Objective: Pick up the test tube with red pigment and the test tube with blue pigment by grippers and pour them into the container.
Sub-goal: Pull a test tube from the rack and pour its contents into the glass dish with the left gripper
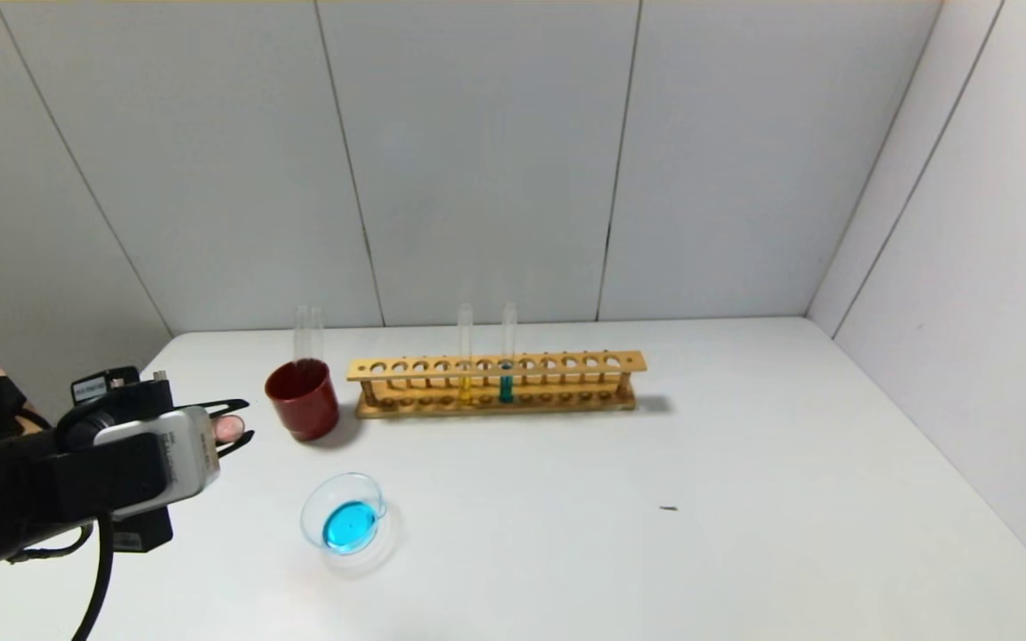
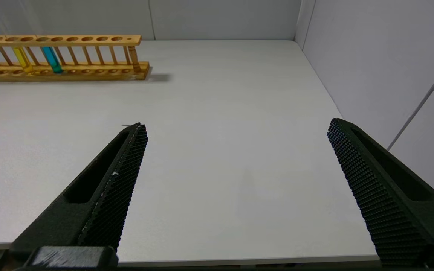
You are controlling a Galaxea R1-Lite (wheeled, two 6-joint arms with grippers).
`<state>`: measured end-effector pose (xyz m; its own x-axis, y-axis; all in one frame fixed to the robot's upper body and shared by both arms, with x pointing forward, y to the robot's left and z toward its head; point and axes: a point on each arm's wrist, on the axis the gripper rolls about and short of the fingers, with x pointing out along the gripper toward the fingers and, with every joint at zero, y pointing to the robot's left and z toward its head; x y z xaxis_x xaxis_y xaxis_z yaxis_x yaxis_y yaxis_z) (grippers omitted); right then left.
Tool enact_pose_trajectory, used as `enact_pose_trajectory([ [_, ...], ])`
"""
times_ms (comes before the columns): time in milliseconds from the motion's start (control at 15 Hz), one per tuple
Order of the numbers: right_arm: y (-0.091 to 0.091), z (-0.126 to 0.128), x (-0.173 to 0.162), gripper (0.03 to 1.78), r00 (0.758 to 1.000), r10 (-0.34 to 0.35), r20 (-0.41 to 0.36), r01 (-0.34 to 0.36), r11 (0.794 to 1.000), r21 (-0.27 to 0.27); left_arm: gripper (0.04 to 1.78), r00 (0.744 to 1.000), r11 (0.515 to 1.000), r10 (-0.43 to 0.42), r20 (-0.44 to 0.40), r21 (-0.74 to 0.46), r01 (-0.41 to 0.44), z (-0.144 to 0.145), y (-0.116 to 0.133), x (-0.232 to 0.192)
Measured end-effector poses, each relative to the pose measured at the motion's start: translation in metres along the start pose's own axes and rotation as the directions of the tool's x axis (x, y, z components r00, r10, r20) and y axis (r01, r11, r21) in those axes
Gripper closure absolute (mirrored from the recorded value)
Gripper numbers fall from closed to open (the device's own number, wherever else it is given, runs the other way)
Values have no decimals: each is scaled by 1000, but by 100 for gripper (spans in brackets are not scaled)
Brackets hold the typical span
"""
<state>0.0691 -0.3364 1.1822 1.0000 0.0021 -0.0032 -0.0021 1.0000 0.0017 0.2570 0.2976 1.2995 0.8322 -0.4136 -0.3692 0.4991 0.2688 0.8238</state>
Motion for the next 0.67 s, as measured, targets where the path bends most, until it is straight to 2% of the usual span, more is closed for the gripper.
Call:
enact_pose_trajectory([
  [333,0,0,0,6,1000,0,0,0,1000,0,151,999,996,20,-32,84,-17,-32,8,14],
  [533,0,0,0,6,1000,0,0,0,1000,0,151,997,984,71,31,159,-75,-39,16,32],
  [667,0,0,0,6,1000,0,0,0,1000,0,151,995,978,61,82,195,-76,-43,13,40],
])
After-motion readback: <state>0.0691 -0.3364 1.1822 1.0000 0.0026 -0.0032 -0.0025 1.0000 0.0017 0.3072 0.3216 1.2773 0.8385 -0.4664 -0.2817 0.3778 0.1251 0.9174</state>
